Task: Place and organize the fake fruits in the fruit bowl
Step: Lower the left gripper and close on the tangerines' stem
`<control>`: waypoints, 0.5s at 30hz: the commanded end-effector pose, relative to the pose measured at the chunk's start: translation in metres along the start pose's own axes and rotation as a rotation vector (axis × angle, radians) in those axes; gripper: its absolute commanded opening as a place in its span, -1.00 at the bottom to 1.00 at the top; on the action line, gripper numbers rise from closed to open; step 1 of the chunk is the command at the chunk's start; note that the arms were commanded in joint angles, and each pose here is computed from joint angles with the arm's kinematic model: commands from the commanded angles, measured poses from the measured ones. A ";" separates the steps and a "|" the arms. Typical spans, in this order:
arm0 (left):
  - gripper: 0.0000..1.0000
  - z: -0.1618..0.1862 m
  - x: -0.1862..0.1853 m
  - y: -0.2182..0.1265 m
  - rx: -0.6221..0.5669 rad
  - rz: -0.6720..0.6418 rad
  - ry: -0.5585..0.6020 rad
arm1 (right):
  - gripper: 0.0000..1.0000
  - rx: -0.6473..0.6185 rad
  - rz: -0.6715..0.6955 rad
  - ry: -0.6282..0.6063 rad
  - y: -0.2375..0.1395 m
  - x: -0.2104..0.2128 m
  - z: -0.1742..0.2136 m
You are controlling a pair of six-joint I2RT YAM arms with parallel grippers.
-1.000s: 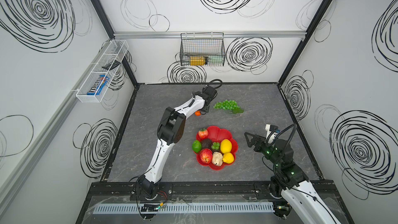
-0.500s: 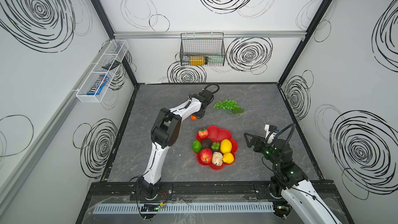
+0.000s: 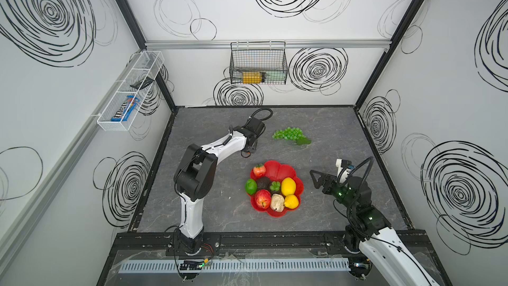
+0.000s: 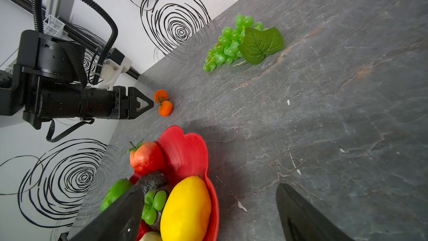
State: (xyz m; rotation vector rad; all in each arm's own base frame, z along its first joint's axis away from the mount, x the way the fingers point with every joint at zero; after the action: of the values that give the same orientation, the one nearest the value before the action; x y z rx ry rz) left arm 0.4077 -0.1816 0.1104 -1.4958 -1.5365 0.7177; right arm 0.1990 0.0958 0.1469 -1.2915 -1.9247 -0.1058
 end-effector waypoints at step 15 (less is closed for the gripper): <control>0.15 -0.003 -0.012 0.026 0.020 -0.036 -0.003 | 0.87 0.002 -0.028 -0.012 0.003 0.005 -0.001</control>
State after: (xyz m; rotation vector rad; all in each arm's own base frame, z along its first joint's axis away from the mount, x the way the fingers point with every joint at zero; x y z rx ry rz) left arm 0.4228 -0.2021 0.0892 -1.4936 -1.5198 0.7251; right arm 0.2000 0.0967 0.1446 -1.2878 -1.9219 -0.0947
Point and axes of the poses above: each gripper's point midway between its finger pads, its own y axis out along the fingers, its own x axis along the line the jaws close on, z = x × y, the point moved 4 cm from there along -y, back along the fingers, and after that the axes turned 1 degree about y, right-handed, at the moved point
